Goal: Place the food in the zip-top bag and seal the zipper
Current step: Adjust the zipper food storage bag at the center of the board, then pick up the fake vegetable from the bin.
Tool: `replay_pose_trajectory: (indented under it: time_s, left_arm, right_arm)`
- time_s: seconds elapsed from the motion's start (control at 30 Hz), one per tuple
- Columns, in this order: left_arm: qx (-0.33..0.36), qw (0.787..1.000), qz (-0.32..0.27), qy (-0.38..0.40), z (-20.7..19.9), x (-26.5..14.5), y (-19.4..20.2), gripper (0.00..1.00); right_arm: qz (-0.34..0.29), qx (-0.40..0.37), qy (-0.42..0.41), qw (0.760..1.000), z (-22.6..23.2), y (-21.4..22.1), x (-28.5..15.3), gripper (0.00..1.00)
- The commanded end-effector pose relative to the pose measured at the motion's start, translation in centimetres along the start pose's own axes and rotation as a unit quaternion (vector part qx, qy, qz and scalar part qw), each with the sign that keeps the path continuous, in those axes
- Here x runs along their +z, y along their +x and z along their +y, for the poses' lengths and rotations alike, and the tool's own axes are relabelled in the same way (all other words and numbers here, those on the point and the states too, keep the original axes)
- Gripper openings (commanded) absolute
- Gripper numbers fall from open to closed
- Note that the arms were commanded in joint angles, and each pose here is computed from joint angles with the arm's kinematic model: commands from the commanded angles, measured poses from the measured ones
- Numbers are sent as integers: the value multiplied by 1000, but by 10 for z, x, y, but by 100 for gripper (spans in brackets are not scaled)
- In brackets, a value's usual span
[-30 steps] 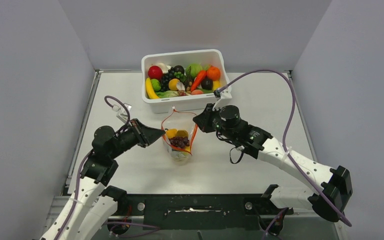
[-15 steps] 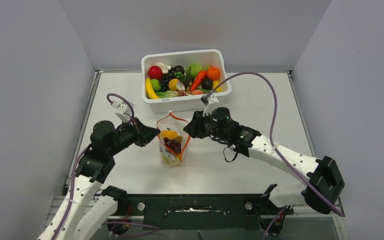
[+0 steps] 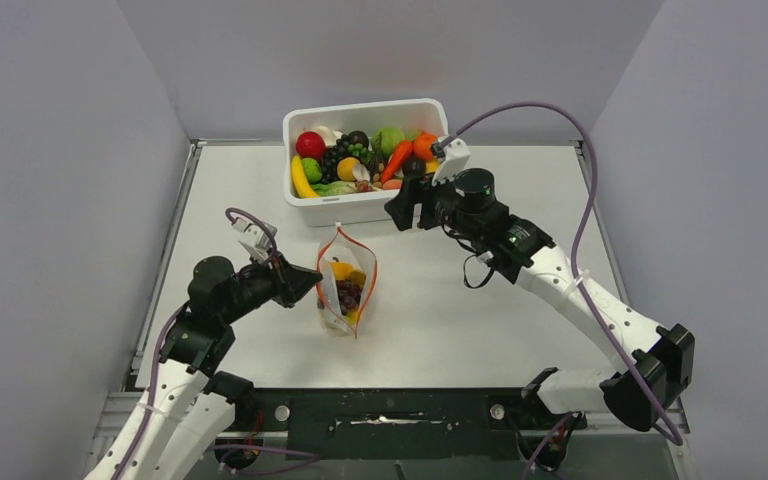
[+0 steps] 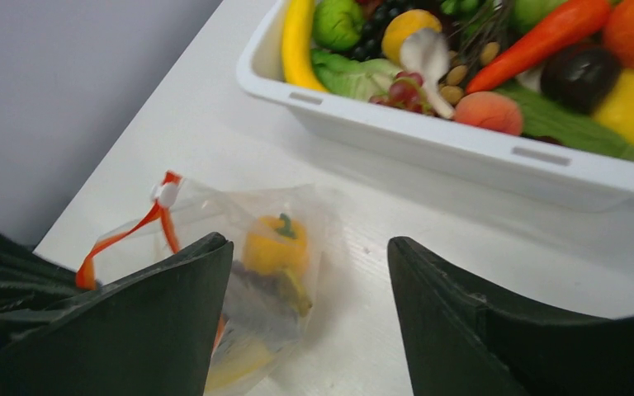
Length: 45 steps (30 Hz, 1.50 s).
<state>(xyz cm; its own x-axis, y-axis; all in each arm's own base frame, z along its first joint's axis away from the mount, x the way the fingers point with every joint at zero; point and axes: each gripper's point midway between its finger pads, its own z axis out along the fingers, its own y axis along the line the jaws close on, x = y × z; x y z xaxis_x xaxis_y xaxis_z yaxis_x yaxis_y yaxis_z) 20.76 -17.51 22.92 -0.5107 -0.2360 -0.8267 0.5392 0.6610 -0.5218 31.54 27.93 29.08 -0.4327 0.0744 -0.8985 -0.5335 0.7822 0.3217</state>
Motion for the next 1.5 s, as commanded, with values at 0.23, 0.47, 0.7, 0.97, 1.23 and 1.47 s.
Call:
replay_pose_trajectory:
  time_s: [0.23,0.47,0.7,0.97,1.23,1.47]
  left_arm:
    - [53,996,-34,59,-22,-3,-16,0]
    - [57,996,-35,64,-24,-5,-15,0]
    - [55,996,-31,67,-24,-3,-14,0]
    - [55,995,-32,75,-27,-4,-13,0]
    - [53,994,-28,88,-31,-4,-12,0]
    - [58,994,-33,91,-33,-6,-12,0]
  right_arm:
    - [15,-101,172,980,-92,-46,40,84]
    - [61,-125,177,974,-151,-48,76,80]
    - [47,-142,190,970,-191,-63,118,74]
    - [44,-168,211,962,-214,-77,165,67]
    - [22,-201,241,949,-240,-77,197,61]
    - [36,-218,286,932,-272,-59,219,68]
